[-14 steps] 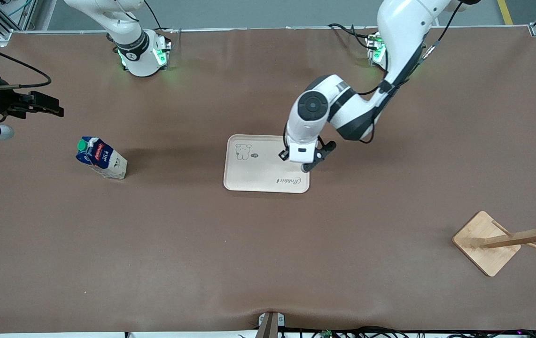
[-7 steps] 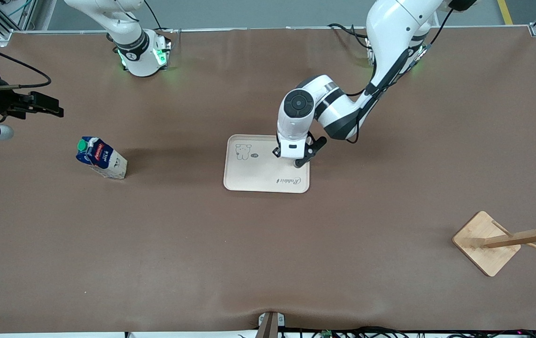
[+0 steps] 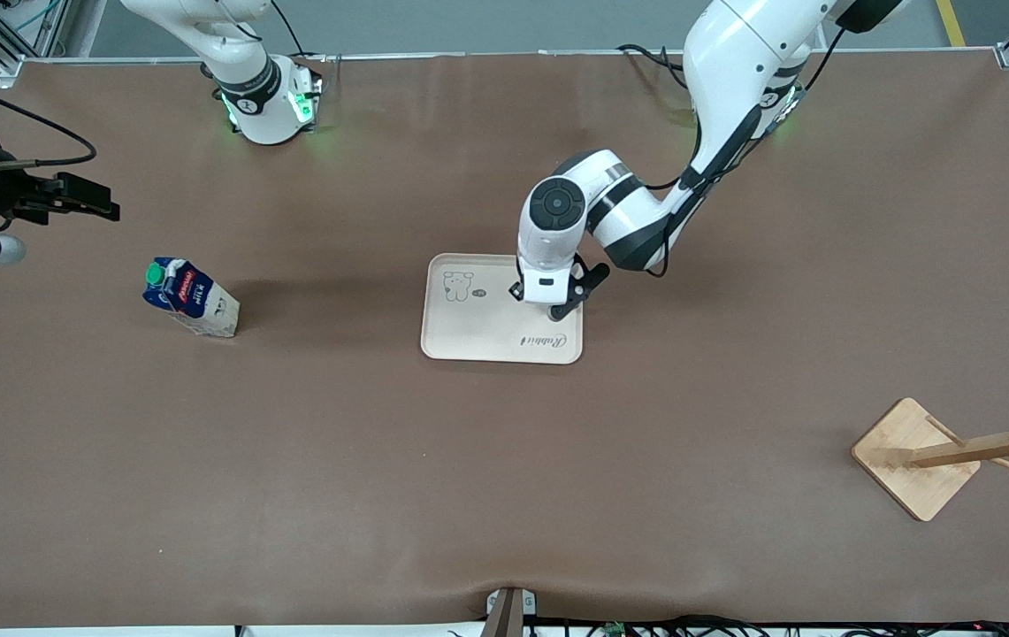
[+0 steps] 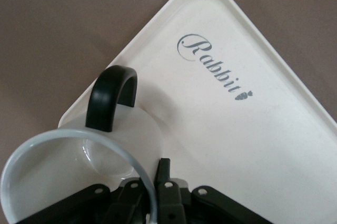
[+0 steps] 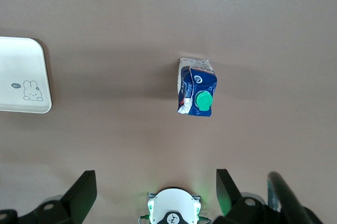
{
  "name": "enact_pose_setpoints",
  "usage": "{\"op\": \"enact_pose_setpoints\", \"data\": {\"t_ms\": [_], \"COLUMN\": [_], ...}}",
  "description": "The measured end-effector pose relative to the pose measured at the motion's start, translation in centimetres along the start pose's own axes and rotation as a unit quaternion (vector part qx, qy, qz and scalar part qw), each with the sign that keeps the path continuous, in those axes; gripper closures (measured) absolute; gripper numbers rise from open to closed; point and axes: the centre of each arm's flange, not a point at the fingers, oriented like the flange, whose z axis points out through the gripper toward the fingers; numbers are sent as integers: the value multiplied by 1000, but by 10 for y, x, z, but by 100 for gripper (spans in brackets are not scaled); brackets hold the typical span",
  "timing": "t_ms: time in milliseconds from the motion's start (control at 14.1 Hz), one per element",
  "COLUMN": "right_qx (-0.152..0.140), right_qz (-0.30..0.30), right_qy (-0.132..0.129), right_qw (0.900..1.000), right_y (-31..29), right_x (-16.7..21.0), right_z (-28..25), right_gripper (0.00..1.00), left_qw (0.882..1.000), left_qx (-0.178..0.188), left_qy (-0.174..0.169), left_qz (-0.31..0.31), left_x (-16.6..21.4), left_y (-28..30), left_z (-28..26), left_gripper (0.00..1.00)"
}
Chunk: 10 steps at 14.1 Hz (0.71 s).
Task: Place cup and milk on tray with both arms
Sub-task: 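Carry the mug over the white tray with the left gripper, then set the mug on the tray while the right gripper reaches the carton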
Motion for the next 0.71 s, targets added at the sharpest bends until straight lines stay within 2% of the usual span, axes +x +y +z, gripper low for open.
{"op": "enact_pose_setpoints", "data": {"t_ms": [426,568,709], "right_qx": [1,2,4], "right_qz": [0,1,2], "right_qy": [-10,-24,-39], "right_qw": [1000,1000,999], "right_y": [1,2,5], "right_x": [7,15,25], "right_z": [9,21,35], "right_gripper": [0,0,0], "left_qw": [1000,1000,1000], "left_qx": [5,3,-1], "left_qy": [-1,-1,-1], "left_qz": [-4,-4,-5], "left_x": [4,5,6], "left_y": [1,3,6], "left_z": [9,8,6], "left_gripper": [94,90,77]}}
